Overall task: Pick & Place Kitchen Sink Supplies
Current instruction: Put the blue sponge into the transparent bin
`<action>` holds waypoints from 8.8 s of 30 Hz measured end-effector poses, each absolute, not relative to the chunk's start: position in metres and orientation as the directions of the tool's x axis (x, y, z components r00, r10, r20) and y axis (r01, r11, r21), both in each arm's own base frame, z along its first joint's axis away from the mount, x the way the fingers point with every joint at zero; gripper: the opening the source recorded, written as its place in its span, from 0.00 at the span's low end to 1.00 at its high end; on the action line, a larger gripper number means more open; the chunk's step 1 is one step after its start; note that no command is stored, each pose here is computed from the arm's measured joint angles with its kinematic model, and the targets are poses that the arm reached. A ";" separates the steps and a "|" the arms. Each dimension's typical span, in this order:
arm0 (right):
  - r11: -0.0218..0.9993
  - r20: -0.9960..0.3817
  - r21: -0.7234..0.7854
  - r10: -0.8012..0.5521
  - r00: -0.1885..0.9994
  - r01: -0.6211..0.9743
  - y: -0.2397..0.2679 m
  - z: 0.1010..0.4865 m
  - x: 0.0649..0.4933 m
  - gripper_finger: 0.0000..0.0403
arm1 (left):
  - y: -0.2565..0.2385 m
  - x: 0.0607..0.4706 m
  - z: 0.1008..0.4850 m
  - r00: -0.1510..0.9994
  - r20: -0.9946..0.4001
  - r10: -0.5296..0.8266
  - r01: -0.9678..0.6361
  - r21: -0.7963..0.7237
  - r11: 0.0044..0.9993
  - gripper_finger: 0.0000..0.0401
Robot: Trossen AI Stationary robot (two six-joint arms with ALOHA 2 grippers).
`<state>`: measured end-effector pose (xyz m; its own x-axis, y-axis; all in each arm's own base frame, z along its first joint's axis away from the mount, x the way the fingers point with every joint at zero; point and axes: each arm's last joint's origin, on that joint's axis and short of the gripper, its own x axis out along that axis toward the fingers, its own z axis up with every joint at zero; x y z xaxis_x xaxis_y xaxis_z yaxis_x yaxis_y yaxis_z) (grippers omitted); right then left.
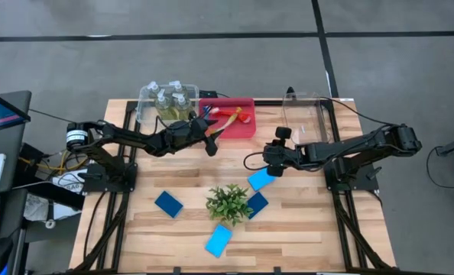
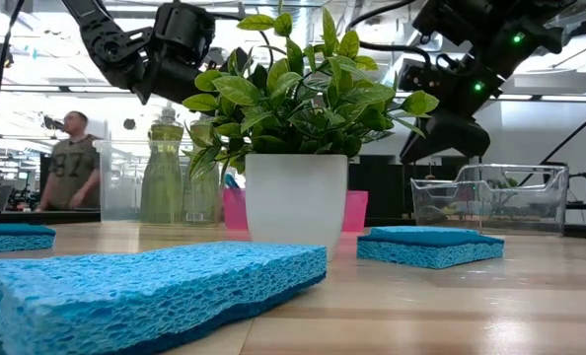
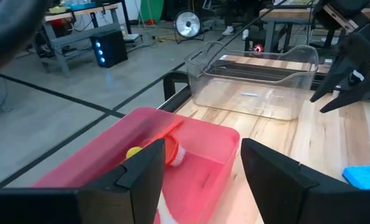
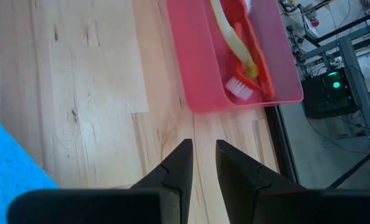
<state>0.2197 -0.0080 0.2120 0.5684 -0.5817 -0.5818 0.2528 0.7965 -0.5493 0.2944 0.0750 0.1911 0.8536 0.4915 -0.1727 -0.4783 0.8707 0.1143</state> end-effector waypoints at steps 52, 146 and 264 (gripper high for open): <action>0.953 -0.883 -0.247 -0.145 0.447 -0.178 0.035 0.148 0.239 0.16 | -0.043 0.190 0.176 0.981 -0.174 0.082 -0.109 -0.151 0.983 0.46; 0.946 -0.901 -0.320 -0.286 0.325 -0.054 0.033 0.131 0.235 0.28 | -0.043 0.189 0.175 0.984 -0.160 0.081 -0.106 -0.156 0.982 0.46; 0.904 -0.621 -0.391 -0.122 0.774 -0.172 0.097 0.199 0.190 0.23 | -0.080 0.171 0.191 0.997 -0.075 0.022 -0.035 -0.168 0.985 0.46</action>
<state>0.1903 0.0972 0.1991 0.7742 -0.1215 -0.6211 -0.1716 0.9043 -0.3909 0.1706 -0.0802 0.1910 0.9970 0.0224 -0.0746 -0.0347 0.9852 -0.1677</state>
